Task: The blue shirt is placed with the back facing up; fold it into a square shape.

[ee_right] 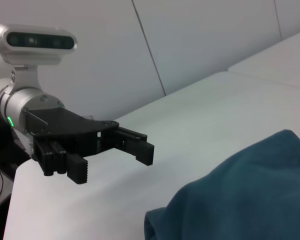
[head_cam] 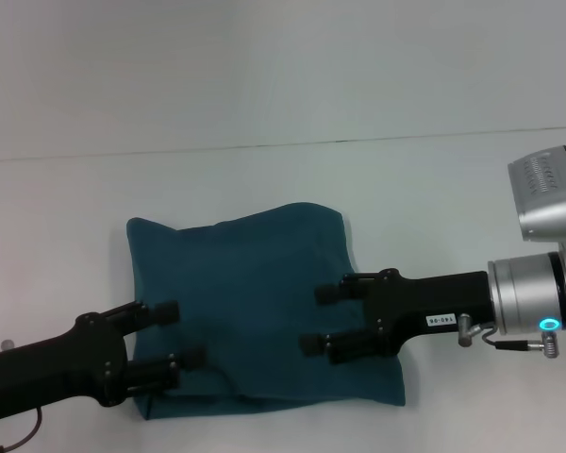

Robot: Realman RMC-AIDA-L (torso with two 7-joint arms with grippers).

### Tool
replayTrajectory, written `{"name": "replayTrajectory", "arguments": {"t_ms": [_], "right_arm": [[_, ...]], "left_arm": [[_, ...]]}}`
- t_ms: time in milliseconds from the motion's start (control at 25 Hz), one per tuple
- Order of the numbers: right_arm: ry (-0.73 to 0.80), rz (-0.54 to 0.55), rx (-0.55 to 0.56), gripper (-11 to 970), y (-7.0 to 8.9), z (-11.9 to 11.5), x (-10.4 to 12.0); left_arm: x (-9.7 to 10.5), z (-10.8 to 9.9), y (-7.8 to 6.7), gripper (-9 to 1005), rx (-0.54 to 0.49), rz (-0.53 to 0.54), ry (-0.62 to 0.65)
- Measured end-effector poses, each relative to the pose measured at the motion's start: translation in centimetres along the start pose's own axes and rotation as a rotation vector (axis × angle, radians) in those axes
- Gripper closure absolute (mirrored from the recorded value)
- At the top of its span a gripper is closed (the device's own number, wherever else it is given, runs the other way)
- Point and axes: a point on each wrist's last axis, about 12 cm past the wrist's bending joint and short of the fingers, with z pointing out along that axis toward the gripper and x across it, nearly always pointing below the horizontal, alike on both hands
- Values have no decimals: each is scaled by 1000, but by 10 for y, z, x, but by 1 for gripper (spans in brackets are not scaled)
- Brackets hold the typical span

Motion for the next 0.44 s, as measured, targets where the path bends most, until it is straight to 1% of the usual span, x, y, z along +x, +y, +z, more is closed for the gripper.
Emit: {"name": "replayTrajectory", "arguments": {"t_ms": [440], "right_arm": [[4, -3, -2, 44, -1, 2, -3]], "left_arm": [[-1, 1, 1, 132, 3, -2, 1]]}}
